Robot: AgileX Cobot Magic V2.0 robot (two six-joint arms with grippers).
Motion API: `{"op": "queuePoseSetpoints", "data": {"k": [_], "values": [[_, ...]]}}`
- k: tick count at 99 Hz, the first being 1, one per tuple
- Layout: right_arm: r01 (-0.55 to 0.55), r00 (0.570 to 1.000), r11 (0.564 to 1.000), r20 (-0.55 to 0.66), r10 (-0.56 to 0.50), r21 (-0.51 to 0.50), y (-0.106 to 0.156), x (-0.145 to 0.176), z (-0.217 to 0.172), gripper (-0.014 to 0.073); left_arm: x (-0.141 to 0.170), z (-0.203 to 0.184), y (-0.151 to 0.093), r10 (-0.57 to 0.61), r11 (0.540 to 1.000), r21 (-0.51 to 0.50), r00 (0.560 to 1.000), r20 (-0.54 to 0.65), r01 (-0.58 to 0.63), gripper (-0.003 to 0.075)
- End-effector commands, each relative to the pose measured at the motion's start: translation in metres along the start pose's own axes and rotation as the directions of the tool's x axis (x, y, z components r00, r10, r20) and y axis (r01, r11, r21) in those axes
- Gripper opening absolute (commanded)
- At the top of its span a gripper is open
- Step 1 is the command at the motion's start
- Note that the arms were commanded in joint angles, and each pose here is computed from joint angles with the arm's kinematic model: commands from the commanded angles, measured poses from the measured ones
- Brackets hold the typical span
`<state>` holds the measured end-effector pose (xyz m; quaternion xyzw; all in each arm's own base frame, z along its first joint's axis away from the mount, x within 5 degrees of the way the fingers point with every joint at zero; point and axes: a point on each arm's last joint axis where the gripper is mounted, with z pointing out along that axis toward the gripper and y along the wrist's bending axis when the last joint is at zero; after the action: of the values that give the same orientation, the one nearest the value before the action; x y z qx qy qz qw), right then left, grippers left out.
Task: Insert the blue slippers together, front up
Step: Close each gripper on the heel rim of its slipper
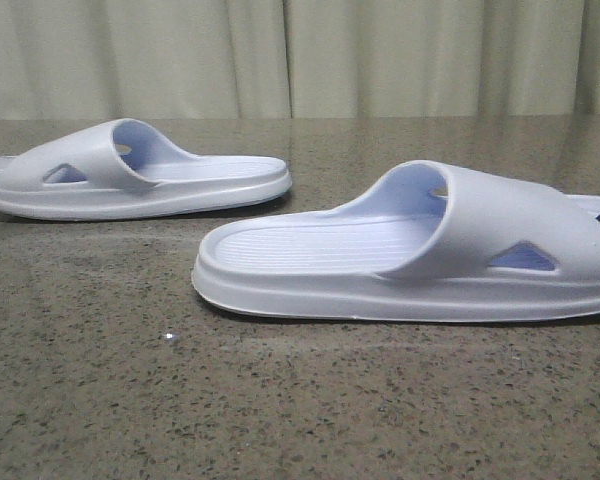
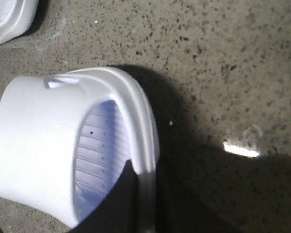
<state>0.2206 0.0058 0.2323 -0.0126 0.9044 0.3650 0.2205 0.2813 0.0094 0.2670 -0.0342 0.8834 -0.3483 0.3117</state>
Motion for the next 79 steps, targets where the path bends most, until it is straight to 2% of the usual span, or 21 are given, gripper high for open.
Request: {"op": "queuePoseSetpoints", "data": {"k": [1, 37, 79], "values": [[0.031, 0.997, 0.999, 0.067, -0.029, -0.03, 0.008, -0.01, -0.006, -0.0107, -0.015, -0.001, -0.007, -0.003, 0.996, 0.085, 1.0, 0.015, 0.001, 0.0238], [0.032, 0.997, 0.999, 0.069, -0.03, -0.031, 0.008, -0.01, -0.006, -0.0107, -0.016, 0.029, 0.023, -0.032, 0.994, 0.102, 0.997, -0.074, 0.039, 0.0238], [0.034, 0.997, 0.999, 0.069, -0.031, -0.031, 0.008, -0.01, -0.006, -0.0107, -0.015, 0.047, 0.032, -0.073, 0.971, 0.223, 0.993, -0.09, 0.091, 0.0238]]}}
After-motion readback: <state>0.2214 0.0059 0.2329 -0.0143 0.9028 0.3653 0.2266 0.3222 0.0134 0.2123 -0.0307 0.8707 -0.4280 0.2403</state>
